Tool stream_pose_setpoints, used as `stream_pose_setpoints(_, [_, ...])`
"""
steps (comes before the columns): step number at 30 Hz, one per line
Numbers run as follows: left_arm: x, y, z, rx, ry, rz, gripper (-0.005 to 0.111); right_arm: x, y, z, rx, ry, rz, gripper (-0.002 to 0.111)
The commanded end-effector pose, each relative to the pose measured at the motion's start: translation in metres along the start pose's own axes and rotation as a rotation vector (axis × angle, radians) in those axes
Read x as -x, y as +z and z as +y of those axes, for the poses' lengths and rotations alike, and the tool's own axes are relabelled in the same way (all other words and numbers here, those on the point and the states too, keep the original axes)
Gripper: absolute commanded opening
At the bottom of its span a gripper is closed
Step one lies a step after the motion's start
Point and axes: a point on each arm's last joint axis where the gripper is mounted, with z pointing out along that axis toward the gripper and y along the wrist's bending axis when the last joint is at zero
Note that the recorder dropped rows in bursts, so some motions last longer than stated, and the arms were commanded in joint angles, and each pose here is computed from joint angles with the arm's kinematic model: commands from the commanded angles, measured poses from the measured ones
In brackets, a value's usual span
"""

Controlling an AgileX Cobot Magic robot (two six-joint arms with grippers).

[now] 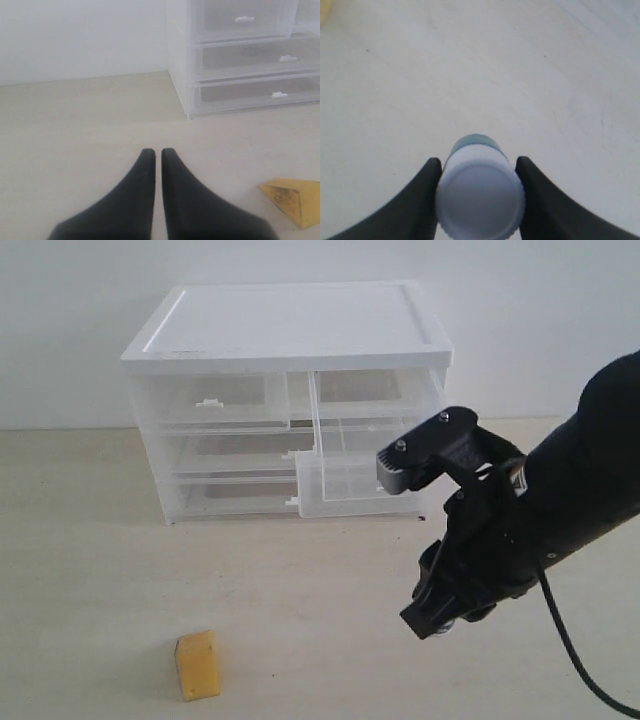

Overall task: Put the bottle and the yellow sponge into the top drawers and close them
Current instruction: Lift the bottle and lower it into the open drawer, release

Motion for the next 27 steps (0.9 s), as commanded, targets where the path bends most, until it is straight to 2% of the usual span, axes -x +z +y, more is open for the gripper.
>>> stream_pose_setpoints(1, [-0.001, 0.0, 0.0, -0.007, -0.012, 0.001, 0.004, 0.014, -0.034, 0.007, 0.016, -0.019, -0.11, 0.0])
stream_pose_setpoints(9, [-0.001, 0.0, 0.0, -0.007, -0.012, 0.001, 0.004, 0.039, -0.074, 0.011, 0.055, -0.043, -0.27, 0.0])
stream_pose_setpoints(16, [-0.001, 0.0, 0.0, -0.007, -0.012, 0.001, 0.004, 0.065, -0.095, 0.004, -0.023, -0.079, -0.482, 0.0])
stream_pose_setpoints(23, [-0.001, 0.0, 0.0, -0.007, -0.012, 0.001, 0.004, 0.068, -0.102, -0.026, -0.108, -0.143, -0.586, 0.0])
stream_pose_setpoints(26, [-0.001, 0.0, 0.0, -0.007, -0.012, 0.001, 0.004, 0.066, -0.101, -0.037, -0.076, -0.225, -0.603, 0.0])
stream_pose_setpoints(27, [-0.001, 0.0, 0.0, -0.007, -0.012, 0.001, 0.004, 0.064, -0.097, -0.041, -0.022, -0.254, -0.605, 0.0])
